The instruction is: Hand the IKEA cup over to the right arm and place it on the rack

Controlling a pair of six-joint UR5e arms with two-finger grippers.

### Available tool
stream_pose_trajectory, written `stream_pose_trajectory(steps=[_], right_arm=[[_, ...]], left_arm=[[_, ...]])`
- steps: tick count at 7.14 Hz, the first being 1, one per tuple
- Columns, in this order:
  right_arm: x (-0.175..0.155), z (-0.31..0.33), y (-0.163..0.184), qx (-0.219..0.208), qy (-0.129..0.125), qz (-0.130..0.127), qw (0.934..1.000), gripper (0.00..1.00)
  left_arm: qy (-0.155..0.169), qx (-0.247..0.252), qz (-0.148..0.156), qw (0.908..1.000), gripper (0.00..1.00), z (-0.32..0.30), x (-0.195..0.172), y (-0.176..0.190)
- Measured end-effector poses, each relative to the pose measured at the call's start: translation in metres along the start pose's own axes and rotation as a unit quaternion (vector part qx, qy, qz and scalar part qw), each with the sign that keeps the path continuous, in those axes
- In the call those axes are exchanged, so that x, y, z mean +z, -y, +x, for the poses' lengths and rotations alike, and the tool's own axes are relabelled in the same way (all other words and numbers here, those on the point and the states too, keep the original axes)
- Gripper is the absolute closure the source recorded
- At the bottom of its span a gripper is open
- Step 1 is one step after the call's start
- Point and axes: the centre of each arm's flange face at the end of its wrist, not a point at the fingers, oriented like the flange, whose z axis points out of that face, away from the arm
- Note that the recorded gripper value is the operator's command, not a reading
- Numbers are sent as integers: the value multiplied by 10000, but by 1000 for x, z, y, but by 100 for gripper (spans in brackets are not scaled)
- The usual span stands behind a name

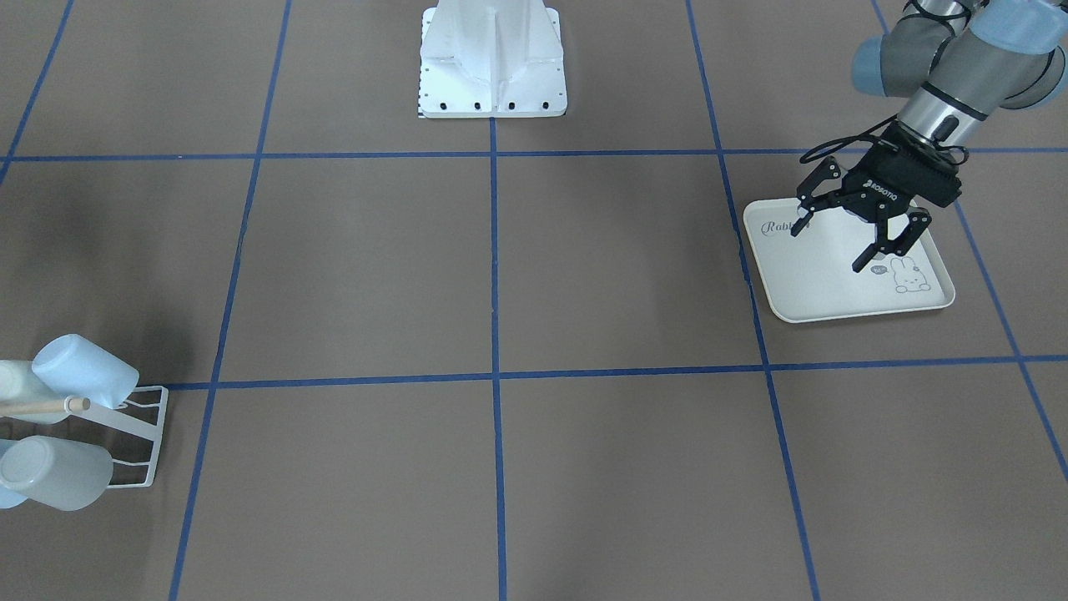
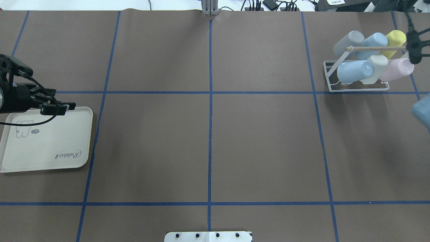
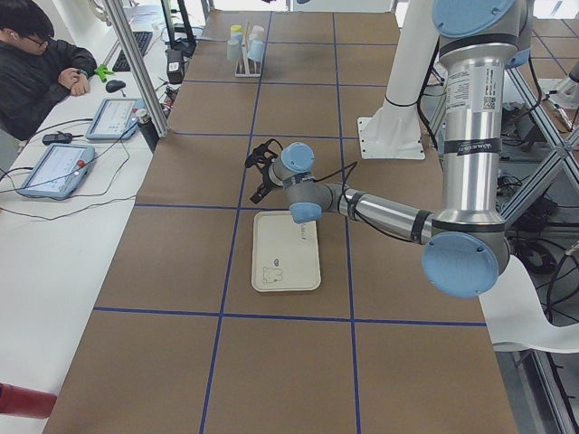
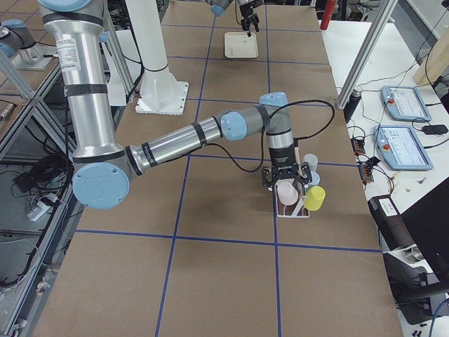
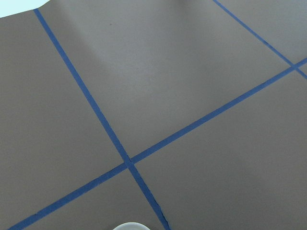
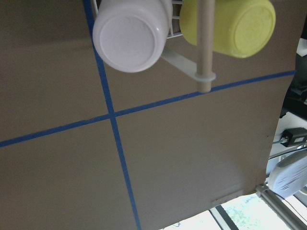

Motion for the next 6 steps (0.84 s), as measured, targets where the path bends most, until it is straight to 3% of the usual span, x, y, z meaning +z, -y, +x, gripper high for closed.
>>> stream_pose_trajectory(steps=[1, 2, 3, 4, 5, 6], right_arm=[[8, -5, -29, 939, 219, 77, 9953, 1], [17, -15, -53, 2047, 459, 107, 9777, 1], [26, -27, -77, 3073, 709, 114, 9489, 1], [35, -42, -103, 3996, 976, 95, 9114, 1], [46, -61, -127, 4663, 1318, 109, 8747, 1], [54, -79, -147, 5057, 1726, 224, 8450, 1]], left_arm=[[-2, 3, 3, 10000, 0, 0, 0, 0], [-4, 3, 6, 10000, 0, 0, 0, 1], [-3, 2, 5, 10000, 0, 0, 0, 1], [0, 0, 0, 10000, 0, 0, 0, 0], [4, 0, -3, 10000, 0, -1, 0, -1], [10, -2, -7, 10000, 0, -1, -1, -2]])
